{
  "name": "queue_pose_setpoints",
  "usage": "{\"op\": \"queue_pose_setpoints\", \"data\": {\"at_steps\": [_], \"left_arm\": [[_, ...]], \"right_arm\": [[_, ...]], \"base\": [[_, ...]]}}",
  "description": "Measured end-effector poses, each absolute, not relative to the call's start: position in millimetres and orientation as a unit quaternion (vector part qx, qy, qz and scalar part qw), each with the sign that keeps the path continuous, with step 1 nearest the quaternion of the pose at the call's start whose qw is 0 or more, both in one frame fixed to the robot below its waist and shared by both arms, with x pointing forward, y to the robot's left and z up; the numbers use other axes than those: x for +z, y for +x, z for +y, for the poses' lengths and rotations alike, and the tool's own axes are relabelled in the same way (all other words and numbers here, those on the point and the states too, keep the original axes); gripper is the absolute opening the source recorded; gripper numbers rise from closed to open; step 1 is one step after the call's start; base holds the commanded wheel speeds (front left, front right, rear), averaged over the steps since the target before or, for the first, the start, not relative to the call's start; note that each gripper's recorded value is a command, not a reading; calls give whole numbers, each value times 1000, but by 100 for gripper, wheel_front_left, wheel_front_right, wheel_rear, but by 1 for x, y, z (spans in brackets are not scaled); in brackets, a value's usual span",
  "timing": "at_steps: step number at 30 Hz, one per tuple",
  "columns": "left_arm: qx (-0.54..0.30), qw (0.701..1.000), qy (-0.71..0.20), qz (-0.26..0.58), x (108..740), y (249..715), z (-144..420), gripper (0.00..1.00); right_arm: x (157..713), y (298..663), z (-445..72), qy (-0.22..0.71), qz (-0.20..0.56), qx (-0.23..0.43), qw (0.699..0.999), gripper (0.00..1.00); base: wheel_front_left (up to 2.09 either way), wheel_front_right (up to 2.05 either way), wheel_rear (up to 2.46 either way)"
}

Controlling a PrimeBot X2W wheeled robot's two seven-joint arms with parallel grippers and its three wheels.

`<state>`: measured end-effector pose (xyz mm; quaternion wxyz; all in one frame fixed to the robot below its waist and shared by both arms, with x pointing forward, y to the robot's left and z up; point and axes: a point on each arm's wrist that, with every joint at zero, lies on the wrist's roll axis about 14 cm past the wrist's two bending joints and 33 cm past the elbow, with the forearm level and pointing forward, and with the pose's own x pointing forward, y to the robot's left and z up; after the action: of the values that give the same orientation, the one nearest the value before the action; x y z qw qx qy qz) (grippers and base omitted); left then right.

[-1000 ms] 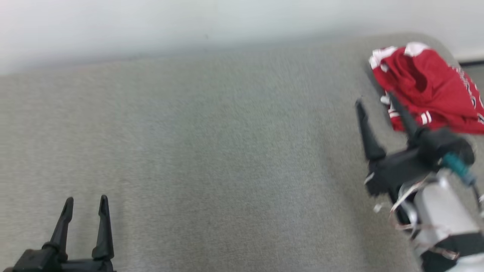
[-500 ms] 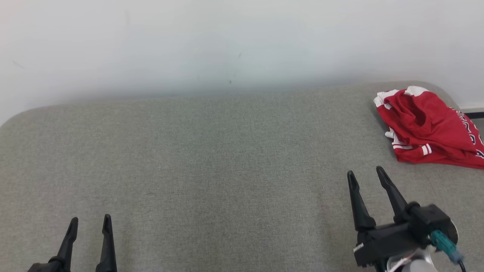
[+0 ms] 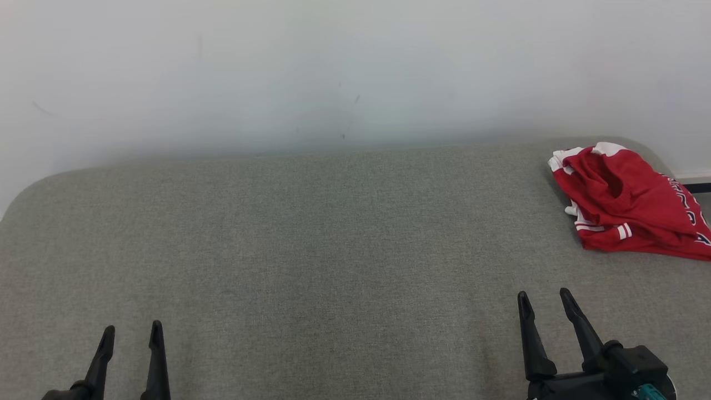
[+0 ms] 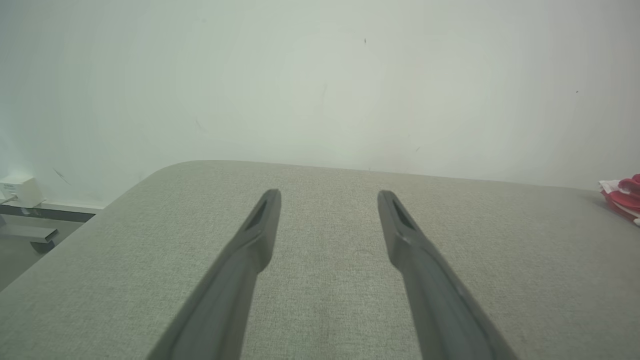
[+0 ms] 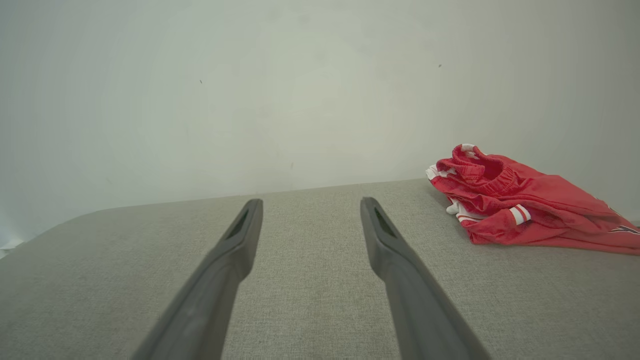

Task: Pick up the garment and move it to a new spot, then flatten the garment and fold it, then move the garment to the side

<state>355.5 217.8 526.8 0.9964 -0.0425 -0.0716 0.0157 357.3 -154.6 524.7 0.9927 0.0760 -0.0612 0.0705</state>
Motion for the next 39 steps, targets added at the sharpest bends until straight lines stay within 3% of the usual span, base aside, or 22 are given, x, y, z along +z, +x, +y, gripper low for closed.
{"op": "queue_pose_setpoints", "data": {"at_steps": [21,22,28,39], "left_arm": [[12,997,-42,-63,521,353,217,100],[16,997,-38,-61,520,353,218,0],[22,998,-55,-18,493,345,215,0],[41,986,-159,4,485,347,218,0]], "right_arm": [[513,357,-152,54,-41,72,995,100],[513,357,-153,54,-40,72,995,0],[484,346,-154,60,4,67,996,0],[481,349,-164,165,18,39,985,0]], "base": [[0,0,0],[0,0,0],[0,0,0],[0,0,0]]}}
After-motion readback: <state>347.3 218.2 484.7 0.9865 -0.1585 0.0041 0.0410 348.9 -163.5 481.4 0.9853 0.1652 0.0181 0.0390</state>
